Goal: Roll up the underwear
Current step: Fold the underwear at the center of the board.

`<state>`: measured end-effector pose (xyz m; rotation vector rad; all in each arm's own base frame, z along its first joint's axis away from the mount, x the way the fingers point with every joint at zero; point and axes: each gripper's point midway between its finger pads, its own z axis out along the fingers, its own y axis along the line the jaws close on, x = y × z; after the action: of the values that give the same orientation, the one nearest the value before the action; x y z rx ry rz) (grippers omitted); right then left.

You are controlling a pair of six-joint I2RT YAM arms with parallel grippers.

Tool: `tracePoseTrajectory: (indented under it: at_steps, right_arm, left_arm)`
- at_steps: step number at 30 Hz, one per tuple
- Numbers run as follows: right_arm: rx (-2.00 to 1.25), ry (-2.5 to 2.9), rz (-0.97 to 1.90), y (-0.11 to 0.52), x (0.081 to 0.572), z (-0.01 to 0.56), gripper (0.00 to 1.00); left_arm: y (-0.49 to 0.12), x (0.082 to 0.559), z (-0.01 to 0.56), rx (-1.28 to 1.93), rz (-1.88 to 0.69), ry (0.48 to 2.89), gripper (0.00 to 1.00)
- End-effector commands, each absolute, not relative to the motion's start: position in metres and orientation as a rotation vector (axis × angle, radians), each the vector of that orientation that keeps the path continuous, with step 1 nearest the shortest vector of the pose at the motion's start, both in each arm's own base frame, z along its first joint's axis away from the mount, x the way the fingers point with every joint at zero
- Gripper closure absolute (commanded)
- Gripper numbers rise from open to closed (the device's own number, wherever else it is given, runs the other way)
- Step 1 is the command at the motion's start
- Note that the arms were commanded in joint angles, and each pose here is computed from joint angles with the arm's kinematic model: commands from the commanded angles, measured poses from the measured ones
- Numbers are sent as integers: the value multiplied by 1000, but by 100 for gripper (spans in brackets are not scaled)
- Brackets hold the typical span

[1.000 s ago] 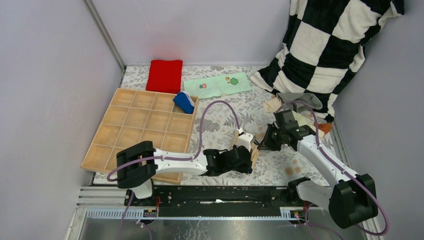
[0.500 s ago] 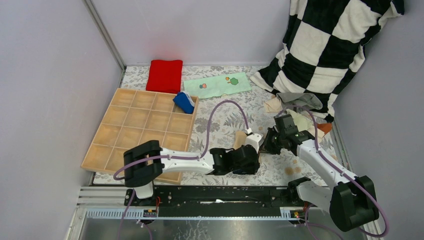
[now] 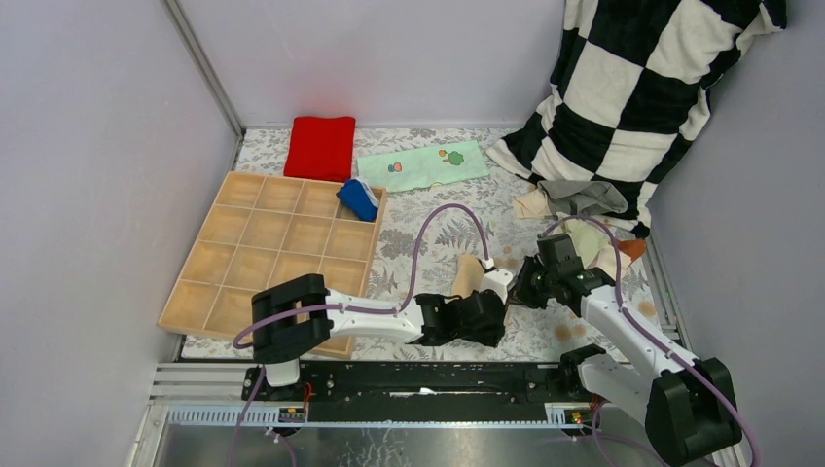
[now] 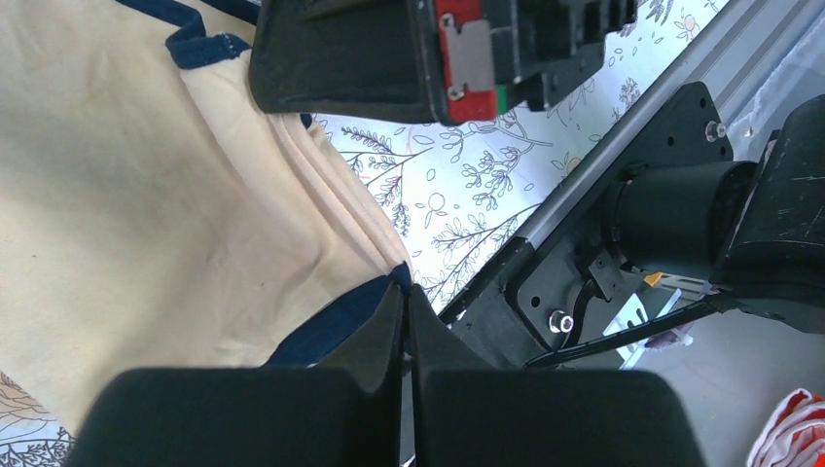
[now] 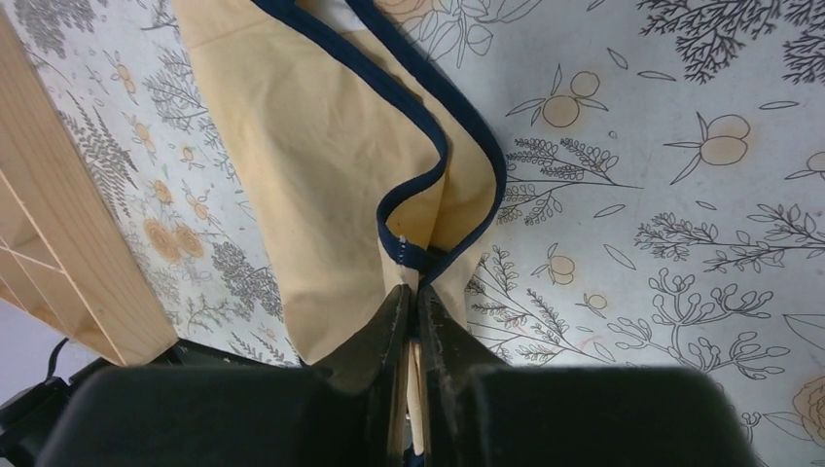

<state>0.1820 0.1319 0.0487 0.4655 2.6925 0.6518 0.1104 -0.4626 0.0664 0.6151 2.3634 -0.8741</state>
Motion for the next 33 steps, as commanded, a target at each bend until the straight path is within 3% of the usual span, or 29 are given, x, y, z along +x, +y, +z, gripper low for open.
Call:
tracePoseTrajectory:
  at_steps: [1,4,10,22,33]
  right_arm:
    - [477,2632,621,128,190,59,85]
    - [476,2639,616,127,187,62,67]
    - [490,2644,592,121,178,70,51]
    - [541,2749,749,133,136,76,47]
    - [558,2798,831,143,129,62,43]
  left_arm:
    - [-469,109,72,598,-915,2335,100]
    - [-469,110,71,597,-909,2336,100]
    - [-467,113,70,586,-888,2333,100]
    - [-469,119,72,580,-859,2318,100]
    - [-471,120,73,588,-859,2314,100]
